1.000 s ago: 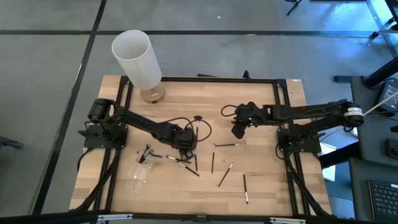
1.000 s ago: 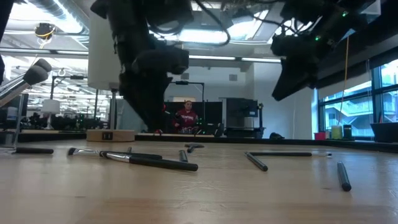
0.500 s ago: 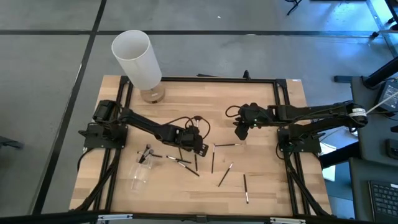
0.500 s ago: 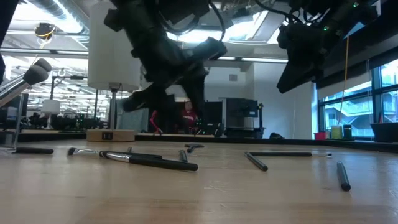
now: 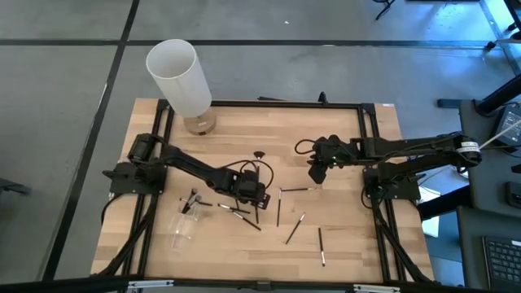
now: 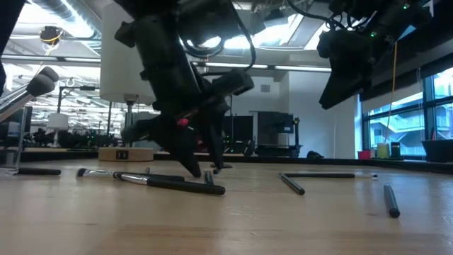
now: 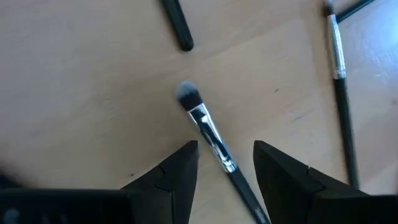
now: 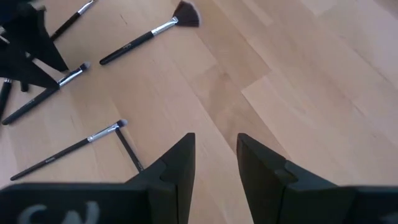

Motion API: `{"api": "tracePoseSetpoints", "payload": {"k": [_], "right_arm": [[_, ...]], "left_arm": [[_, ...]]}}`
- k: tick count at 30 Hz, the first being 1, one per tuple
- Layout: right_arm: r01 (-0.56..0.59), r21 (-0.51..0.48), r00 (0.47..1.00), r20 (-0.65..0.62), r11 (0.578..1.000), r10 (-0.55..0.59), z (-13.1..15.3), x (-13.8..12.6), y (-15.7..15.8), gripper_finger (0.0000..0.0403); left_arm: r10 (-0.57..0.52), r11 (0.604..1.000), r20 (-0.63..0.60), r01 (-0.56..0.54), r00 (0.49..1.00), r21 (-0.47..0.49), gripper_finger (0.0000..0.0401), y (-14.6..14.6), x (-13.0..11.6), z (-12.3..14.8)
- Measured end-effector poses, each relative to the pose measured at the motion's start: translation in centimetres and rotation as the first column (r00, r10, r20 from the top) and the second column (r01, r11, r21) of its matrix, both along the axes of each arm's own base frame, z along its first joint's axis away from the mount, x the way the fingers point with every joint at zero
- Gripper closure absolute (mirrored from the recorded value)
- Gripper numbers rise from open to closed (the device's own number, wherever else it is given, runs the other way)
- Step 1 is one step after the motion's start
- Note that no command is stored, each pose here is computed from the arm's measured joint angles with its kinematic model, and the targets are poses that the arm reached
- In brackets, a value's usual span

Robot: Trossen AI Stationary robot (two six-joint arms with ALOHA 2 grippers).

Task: Put items in baskets/containers
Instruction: Put the black eyeshadow brush into the transparent organizer

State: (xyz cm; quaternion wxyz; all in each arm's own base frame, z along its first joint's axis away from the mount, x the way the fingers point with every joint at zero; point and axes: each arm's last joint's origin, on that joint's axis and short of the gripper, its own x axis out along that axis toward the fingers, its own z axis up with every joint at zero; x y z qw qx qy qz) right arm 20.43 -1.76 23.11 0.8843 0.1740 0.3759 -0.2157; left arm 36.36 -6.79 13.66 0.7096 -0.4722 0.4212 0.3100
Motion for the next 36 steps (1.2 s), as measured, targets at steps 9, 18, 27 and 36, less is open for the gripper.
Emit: {"api": "tracePoseSetpoints", "payload": {"k": [9,18,27,36], "right_arm": [[0.0,0.0,1.0,0.0,1.0,0.0,0.0,0.0,0.0,0.0285],[0.0,0.0,1.0,0.0,1.0,0.0,0.0,0.0,0.0,0.0285],[-0.002,-0.002,1.0,-0.001,1.0,0.002,0.0,0.0,0.0,0.0285],[-0.002,-0.002,1.0,-0.002,1.0,0.002,0.0,0.0,0.0,0.0285]], "left_arm": [[-0.067,0.998,-0.1,0.068,0.993,0.006,0.0269,0.0,-0.4,-1.2],[-0.147,0.989,-0.203,0.139,0.968,-0.054,0.0341,1.3,-0.9,-1.3],[-0.229,0.973,-0.22,0.225,0.948,-0.045,0.036,2.7,-0.4,-0.8],[-0.262,0.964,-0.193,0.265,0.946,-0.012,0.0368,4.1,-0.5,0.4]]}}
